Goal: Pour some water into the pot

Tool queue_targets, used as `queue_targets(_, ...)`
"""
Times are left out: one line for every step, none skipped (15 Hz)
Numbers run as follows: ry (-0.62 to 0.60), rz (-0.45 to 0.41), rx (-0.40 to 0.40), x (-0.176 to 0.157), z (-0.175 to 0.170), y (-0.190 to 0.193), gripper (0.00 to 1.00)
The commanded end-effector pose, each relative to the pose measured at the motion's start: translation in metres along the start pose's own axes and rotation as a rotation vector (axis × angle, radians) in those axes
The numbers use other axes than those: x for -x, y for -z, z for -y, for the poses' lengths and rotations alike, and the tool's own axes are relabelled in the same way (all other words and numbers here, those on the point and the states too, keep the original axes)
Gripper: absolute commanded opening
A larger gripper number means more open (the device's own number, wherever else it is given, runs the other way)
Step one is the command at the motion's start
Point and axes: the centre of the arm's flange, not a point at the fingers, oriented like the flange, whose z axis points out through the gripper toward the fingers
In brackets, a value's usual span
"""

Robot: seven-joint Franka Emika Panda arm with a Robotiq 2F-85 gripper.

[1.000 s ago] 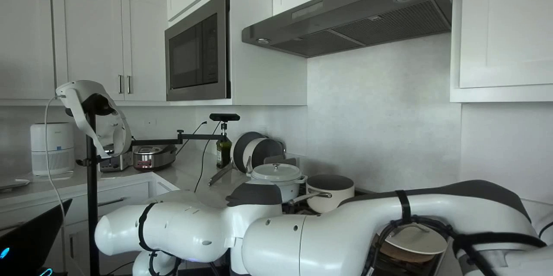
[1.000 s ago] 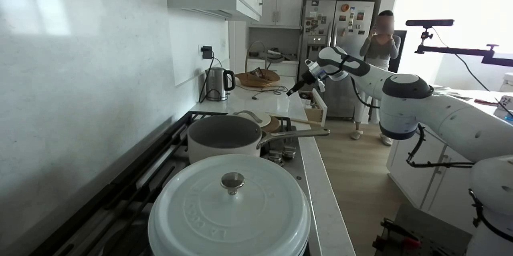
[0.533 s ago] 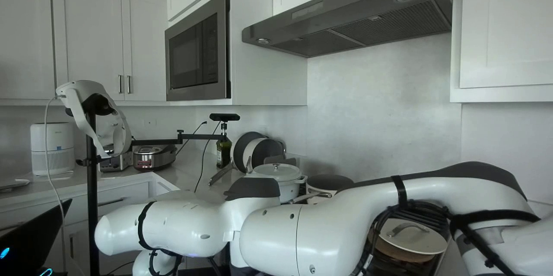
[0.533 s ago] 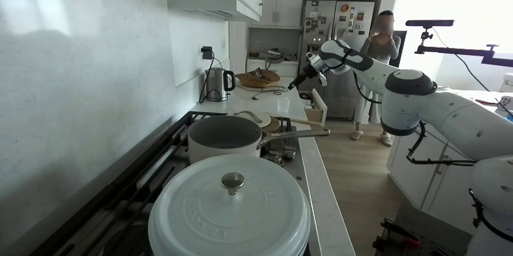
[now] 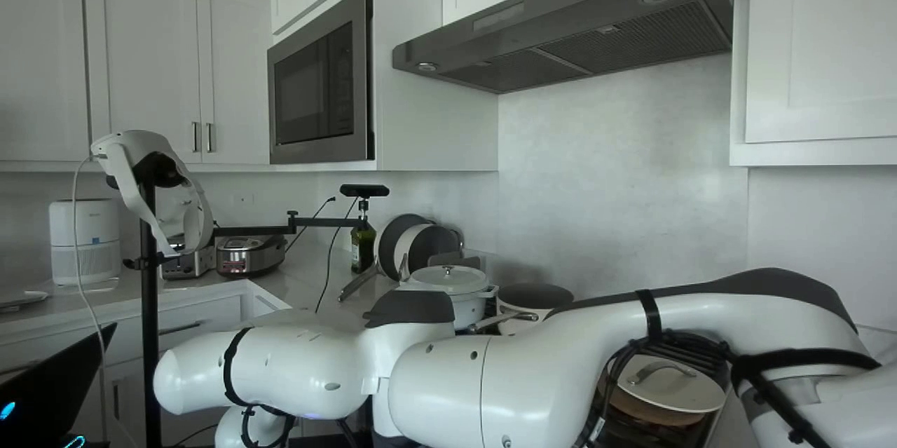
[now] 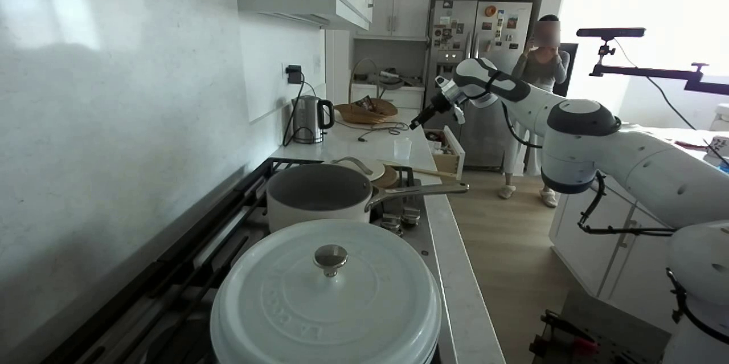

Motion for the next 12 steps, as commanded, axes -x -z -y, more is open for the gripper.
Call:
queue_targets(0.112,0.008,-0.061,0.015,0.037,0.012,1.00)
queue_targets(0.161,0.012,-0.085,0.020,0.046,0.016,1.00)
queue_targets(0.209,0.017,-0.105,0.024,0.052,0.019,1.00)
queue_targets(0.260,0.020,-0.128,0.027,0.061,0.023,1.00)
queue_targets(0.307,0.019,-0.152,0.029,0.067,0.028,1.00)
queue_targets(0.346,0.016,-0.167,0.028,0.072,0.034,1.00)
queue_targets(0.385,0.008,-0.177,0.025,0.075,0.040,1.00)
queue_targets(0.413,0.000,-0.188,0.020,0.076,0.046,1.00)
queue_targets(0.444,-0.010,-0.193,0.016,0.078,0.052,1.00)
queue_targets(0.468,-0.016,-0.201,0.012,0.080,0.058,1.00)
queue_targets(0.493,-0.022,-0.209,0.008,0.083,0.064,1.00)
queue_targets(0.519,-0.028,-0.214,0.004,0.086,0.069,1.00)
